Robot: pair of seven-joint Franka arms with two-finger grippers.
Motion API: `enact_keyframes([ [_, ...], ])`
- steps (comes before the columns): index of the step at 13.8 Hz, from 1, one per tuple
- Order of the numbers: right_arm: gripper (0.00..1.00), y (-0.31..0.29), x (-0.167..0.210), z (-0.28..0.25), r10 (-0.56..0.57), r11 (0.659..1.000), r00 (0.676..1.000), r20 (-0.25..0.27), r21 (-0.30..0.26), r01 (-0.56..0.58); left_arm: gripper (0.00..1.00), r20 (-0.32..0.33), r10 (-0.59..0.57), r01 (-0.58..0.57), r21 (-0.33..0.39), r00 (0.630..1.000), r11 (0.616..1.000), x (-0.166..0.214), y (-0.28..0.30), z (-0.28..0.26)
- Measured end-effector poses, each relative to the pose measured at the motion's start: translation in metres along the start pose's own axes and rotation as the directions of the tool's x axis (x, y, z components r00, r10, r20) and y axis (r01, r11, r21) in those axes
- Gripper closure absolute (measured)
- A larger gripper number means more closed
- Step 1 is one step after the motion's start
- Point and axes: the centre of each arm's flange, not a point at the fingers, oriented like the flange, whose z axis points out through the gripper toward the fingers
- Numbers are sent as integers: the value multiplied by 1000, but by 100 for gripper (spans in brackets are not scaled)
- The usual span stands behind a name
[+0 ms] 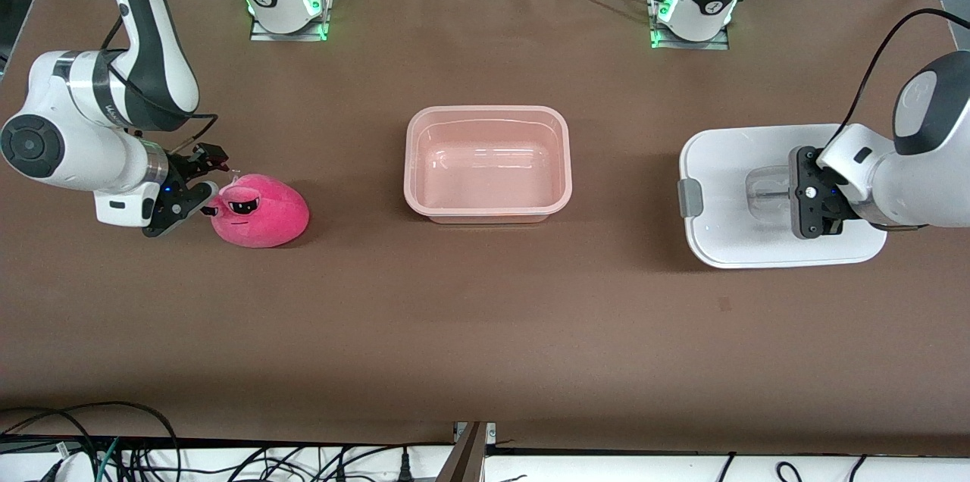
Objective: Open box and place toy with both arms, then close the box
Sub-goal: 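Lift the lid off and set it aside with the left gripper, then grasp the pink plush toy with the right gripper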
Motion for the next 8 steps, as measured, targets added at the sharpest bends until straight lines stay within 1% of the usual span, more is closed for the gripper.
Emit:
enact_keyframes([
  [3, 0, 5, 0, 10, -106, 994, 994, -31, -34, 105, 93, 8, 27, -27, -8, 1000, 1000, 14, 3, 4],
  [6, 0, 6, 2, 23, -154, 987, 987, -46, -57, 152, 93, 11, 37, -37, -6, 999, 999, 14, 3, 3],
  [8, 0, 8, 3, 22, -194, 979, 979, -55, -76, 190, 93, 9, 46, -46, -3, 999, 999, 11, 3, 3],
])
